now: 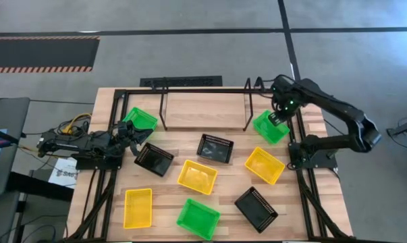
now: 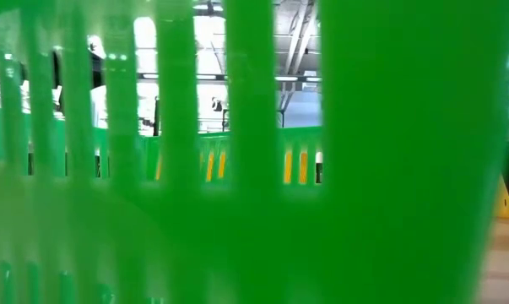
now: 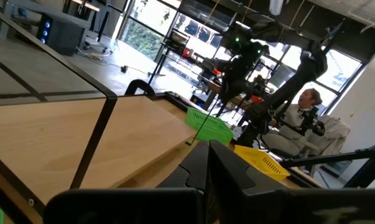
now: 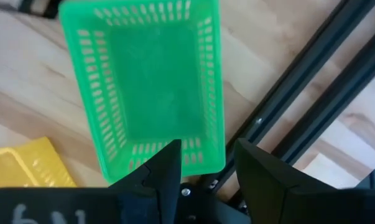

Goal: Stack baskets on shelf by color
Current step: Put the top right green bin on the shelf

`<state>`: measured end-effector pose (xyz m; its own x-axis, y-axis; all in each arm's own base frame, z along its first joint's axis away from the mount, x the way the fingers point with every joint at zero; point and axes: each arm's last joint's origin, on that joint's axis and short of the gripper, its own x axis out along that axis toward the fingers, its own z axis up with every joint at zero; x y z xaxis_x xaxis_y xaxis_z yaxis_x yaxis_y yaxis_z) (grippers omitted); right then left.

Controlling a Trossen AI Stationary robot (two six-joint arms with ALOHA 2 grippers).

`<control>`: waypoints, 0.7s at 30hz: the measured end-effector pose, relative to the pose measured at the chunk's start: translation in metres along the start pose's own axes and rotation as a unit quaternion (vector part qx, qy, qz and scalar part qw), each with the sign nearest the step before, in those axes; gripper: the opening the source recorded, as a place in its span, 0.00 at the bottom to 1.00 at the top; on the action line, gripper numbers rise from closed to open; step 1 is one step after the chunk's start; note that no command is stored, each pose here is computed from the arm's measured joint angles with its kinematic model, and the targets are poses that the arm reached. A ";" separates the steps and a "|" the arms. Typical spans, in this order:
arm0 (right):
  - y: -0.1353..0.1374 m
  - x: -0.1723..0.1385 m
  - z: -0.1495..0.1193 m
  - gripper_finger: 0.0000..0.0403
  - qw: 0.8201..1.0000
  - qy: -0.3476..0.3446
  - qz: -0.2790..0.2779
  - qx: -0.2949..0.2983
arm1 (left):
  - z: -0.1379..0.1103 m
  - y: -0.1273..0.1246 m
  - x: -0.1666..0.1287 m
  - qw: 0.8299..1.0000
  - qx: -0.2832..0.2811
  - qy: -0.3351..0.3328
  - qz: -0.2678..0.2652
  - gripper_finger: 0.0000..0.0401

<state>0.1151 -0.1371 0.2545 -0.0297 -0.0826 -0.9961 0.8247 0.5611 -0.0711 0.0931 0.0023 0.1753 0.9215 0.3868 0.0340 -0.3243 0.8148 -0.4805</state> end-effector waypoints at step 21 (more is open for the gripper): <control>-0.002 0.054 -0.007 0.42 1.000 0.011 -0.010 0.013 | 0.000 0.000 0.000 1.000 0.001 0.000 0.000 0.00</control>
<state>0.1083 -0.1366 0.2008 -0.0575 -0.0754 -0.9955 0.8382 0.5380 -0.0892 0.0931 0.0023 0.1753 0.9214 0.3872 0.0337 -0.3252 0.8155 -0.4787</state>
